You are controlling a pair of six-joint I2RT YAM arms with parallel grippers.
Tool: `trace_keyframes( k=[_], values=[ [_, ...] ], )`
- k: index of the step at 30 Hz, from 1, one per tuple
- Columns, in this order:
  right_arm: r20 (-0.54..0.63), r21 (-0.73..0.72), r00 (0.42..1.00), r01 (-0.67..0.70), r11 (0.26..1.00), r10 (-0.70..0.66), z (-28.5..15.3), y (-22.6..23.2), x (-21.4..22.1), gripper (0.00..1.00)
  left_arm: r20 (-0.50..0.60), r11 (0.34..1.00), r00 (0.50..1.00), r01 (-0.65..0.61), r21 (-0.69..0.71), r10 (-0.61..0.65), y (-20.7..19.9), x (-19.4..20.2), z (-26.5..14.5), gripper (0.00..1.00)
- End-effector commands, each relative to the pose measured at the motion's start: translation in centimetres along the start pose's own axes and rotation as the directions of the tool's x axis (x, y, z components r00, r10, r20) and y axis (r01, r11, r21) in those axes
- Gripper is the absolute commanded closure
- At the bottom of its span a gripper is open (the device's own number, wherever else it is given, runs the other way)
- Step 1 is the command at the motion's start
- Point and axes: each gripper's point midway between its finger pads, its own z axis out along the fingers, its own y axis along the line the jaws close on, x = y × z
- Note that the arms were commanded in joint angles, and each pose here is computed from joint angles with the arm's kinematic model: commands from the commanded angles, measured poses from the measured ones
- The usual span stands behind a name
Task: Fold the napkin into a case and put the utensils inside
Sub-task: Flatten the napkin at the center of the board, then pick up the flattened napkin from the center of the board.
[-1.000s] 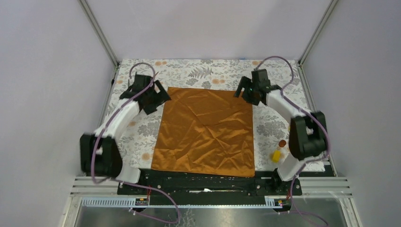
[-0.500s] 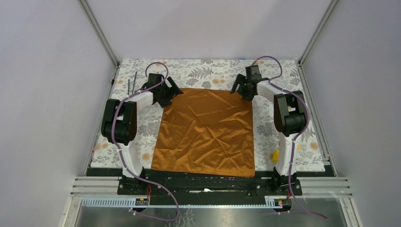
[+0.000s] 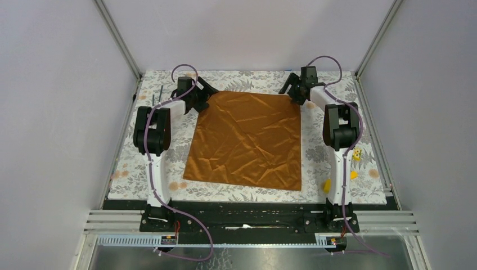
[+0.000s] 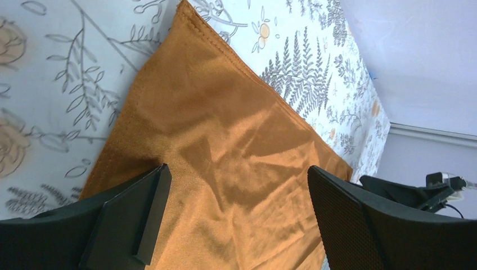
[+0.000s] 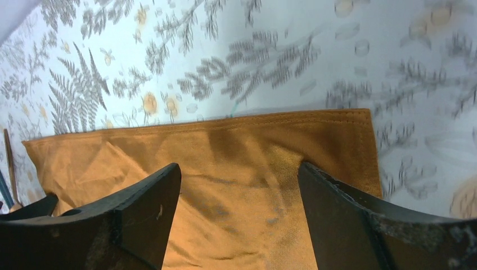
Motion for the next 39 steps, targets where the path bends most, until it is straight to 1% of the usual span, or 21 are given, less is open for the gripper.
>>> trace_keyframes(
  k=[1, 5, 8, 9, 10, 11, 12, 14, 16, 17, 19, 22, 24, 25, 27, 29, 31, 33, 35, 36, 39],
  values=[
    [-0.092, 0.066, 0.996, 0.005, 0.998, 0.001, 3.2, -3.1, 1.3, 0.16, -0.043, 0.997, 0.998, 0.044, -0.065, -0.047, 2.9, 1.1, 2.0, 0.01],
    [-0.097, -0.005, 0.992, 0.082, 0.997, -0.082, 4.6, -1.7, -0.4, 0.16, -0.046, 0.998, 0.998, 0.031, -0.058, -0.033, 2.6, 1.1, 2.0, 0.01],
    [-0.085, -0.028, 0.985, 0.152, 0.988, -0.153, 3.2, -0.1, -2.4, 0.16, -0.058, 0.999, 0.998, -0.033, -0.042, 0.031, 0.9, 0.3, 1.2, 0.01],
    [-0.08, -0.025, 0.982, 0.169, 0.985, -0.171, 2.1, 0.5, -3.1, 0.16, -0.06, 0.997, 0.996, -0.067, -0.037, 0.065, -0.2, -0.2, 0.3, 0.01],
    [-0.065, -0.024, 0.98, 0.189, 0.982, -0.19, 0.7, 1.3, -3.9, 0.11, -0.058, 0.994, 0.993, -0.103, -0.03, 0.101, -1.3, -0.9, -0.5, 0.01],
    [-0.054, -0.011, 0.977, 0.208, 0.978, -0.208, -0.9, 1.8, -4.6, 0.05, -0.064, 0.99, 0.99, -0.129, -0.052, 0.126, -2.1, -1.3, -1.7, 0.01],
    [-0.034, 0.016, 0.974, 0.227, 0.974, -0.226, -2.7, 2.4, -5.4, 0.01, -0.056, 0.986, 0.987, -0.156, -0.059, 0.152, -3.1, -2.0, -2.8, 0.01],
    [-0.004, 0.104, 0.968, 0.251, 0.962, -0.252, -6.3, 2.7, -6.3, 0.0, -0.036, 0.979, 0.98, -0.196, -0.052, 0.194, -5.3, -3.0, -5.3, 0.01],
    [0.049, 0.198, 0.971, 0.221, 0.955, -0.234, -10.6, 2.7, -6.9, 0.0, -0.038, 0.975, 0.975, -0.219, -0.04, 0.217, -6.8, -3.0, -8.1, 0.01],
    [0.041, 0.224, 0.975, 0.205, 0.953, -0.219, -11.5, 2.2, -5.9, 0.0, -0.04, 0.973, 0.973, -0.228, -0.035, 0.227, -7.2, -2.7, -9.6, 0.01],
    [0.046, 0.257, 0.99, 0.115, 0.96, -0.131, -14.1, 1.2, -3.5, 0.0, -0.057, 0.971, 0.97, -0.237, -0.03, 0.235, -7.1, -1.4, -12.4, 0.01],
    [-0.003, 0.097, 0.999, 0.047, 0.994, -0.047, -17.0, 2.1, 1.8, 0.0, -0.111, 0.971, 0.966, -0.238, -0.012, 0.235, -5.4, 1.9, -15.9, 0.01],
    [-0.052, 0.069, 0.999, -0.012, 0.998, 0.016, -18.9, 0.9, 5.7, 0.0, -0.148, 0.97, 0.96, -0.244, -0.009, 0.24, -3.9, 4.1, -17.9, 0.01],
    [-0.051, 0.068, 0.997, -0.045, 0.997, 0.049, -20.3, 0.5, 6.8, 0.0, -0.155, 0.969, 0.958, -0.247, -0.017, 0.242, -3.0, 5.0, -18.9, 0.01],
    [-0.065, 0.132, 0.993, -0.091, 0.987, 0.1, -21.6, -1.7, 9.2, 0.0, -0.167, 0.967, 0.956, -0.252, -0.037, 0.242, -1.0, 6.9, -20.7, 0.01],
    [-0.088, 0.257, 0.984, -0.131, 0.958, 0.158, -23.0, -5.0, 12.2, 0.01, -0.161, 0.965, 0.956, -0.258, -0.055, 0.246, 0.2, 8.1, -22.8, 0.01],
    [-0.114, 0.374, 0.97, -0.16, 0.914, 0.217, -24.5, -7.7, 14.9, 0.05, -0.157, 0.967, 0.961, -0.242, -0.08, 0.228, 1.6, 9.4, -24.2, 0.01],
    [-0.172, 0.463, 0.946, -0.168, 0.87, 0.274, -25.7, -9.8, 17.9, 0.11, -0.162, 0.973, 0.967, -0.214, -0.083, 0.199, 2.8, 10.7, -25.2, 0.01],
    [-0.235, 0.52, 0.917, -0.161, 0.839, 0.322, -26.4, -11.1, 20.6, 0.32, -0.18, 0.979, 0.969, -0.187, -0.086, 0.169, 3.8, 12.0, -25.6, 0.01],
    [-0.252, 0.543, 0.902, -0.167, 0.823, 0.349, -26.6, -11.7, 21.8, 0.36, -0.185, 0.981, 0.97, -0.174, -0.089, 0.155, 4.3, 12.5, -25.7, 0.01],
    [-0.278, 0.547, 0.882, -0.179, 0.818, 0.379, -26.5, -12.3, 23.6, 0.37, -0.187, 0.986, 0.974, -0.145, -0.088, 0.126, 5.1, 13.4, -25.9, 0.01]
  ],
)
